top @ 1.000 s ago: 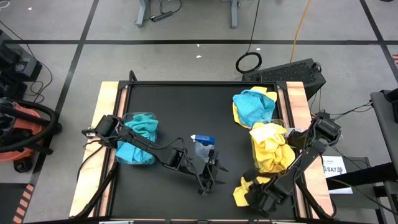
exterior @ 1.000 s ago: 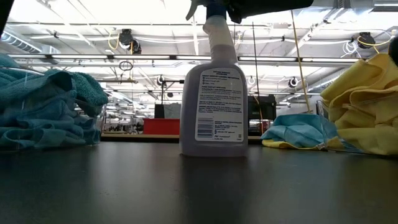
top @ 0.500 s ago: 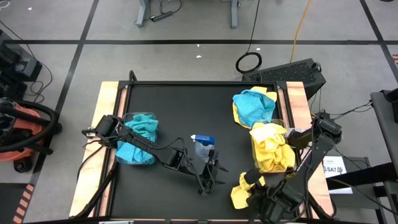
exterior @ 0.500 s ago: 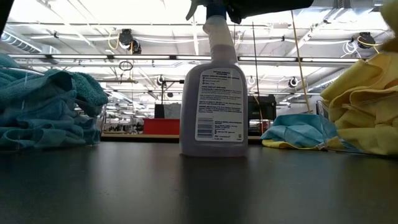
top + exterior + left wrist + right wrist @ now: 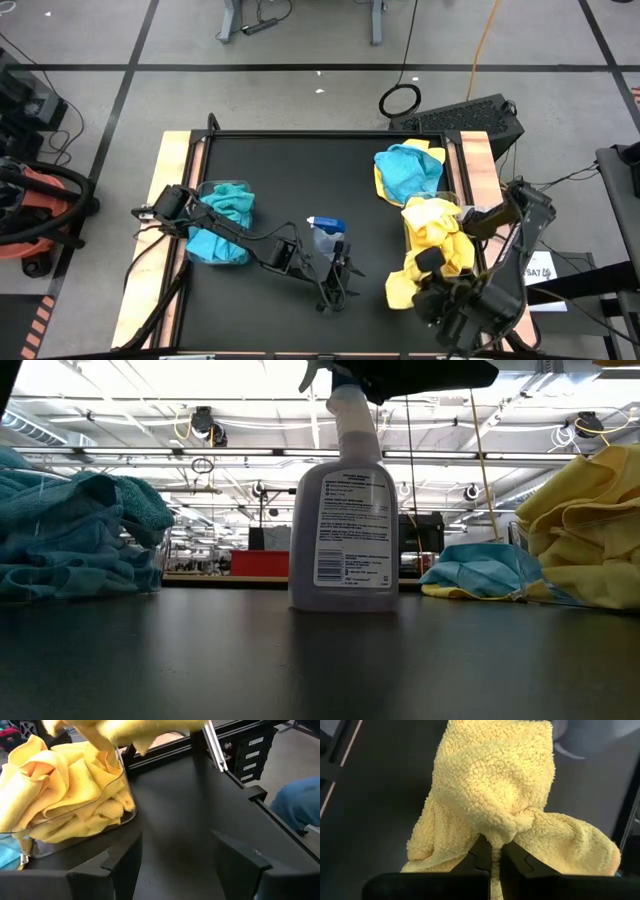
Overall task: Sort microfiber towel by color & place in baskets
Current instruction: Put the yellow microfiber cloth into the right transparent bin
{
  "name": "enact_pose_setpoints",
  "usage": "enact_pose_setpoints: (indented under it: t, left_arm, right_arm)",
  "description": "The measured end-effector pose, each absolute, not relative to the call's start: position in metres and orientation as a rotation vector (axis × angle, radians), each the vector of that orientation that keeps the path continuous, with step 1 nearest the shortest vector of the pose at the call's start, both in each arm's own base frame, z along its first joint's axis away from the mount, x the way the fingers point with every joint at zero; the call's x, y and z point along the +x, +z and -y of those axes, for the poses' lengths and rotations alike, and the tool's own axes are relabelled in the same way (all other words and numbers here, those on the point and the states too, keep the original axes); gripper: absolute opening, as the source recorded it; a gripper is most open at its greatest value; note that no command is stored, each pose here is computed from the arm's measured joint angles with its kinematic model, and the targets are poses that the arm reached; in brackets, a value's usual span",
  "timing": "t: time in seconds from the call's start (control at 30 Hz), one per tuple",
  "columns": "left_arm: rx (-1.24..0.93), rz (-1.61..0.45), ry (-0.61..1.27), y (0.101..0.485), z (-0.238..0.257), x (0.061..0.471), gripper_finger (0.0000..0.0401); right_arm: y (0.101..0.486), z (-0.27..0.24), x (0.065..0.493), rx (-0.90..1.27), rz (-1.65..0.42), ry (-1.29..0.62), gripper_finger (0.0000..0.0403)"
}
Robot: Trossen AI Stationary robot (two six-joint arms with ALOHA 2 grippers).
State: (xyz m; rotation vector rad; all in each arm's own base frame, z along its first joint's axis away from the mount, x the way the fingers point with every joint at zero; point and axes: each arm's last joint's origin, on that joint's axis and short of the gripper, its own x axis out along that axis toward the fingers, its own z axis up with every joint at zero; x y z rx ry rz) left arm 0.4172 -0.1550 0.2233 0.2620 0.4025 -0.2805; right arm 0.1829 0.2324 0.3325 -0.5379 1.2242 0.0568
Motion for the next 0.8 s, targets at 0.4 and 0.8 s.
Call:
enact_pose_setpoints:
  t: [0.4, 0.8]
  left_arm:
    - [0.272, -0.407, -0.283, 0.223, 0.155, 0.417, 0.0231]
    - [0.261, -0.397, -0.27, 0.224, 0.15, 0.419, 0.0231]
  right_arm:
    - [0.373, -0.201, 0.154, -0.459, -1.131, 0.14, 0.0004]
    - [0.413, -0.166, 0.117, -0.507, -0.926, 0.309, 0.0004]
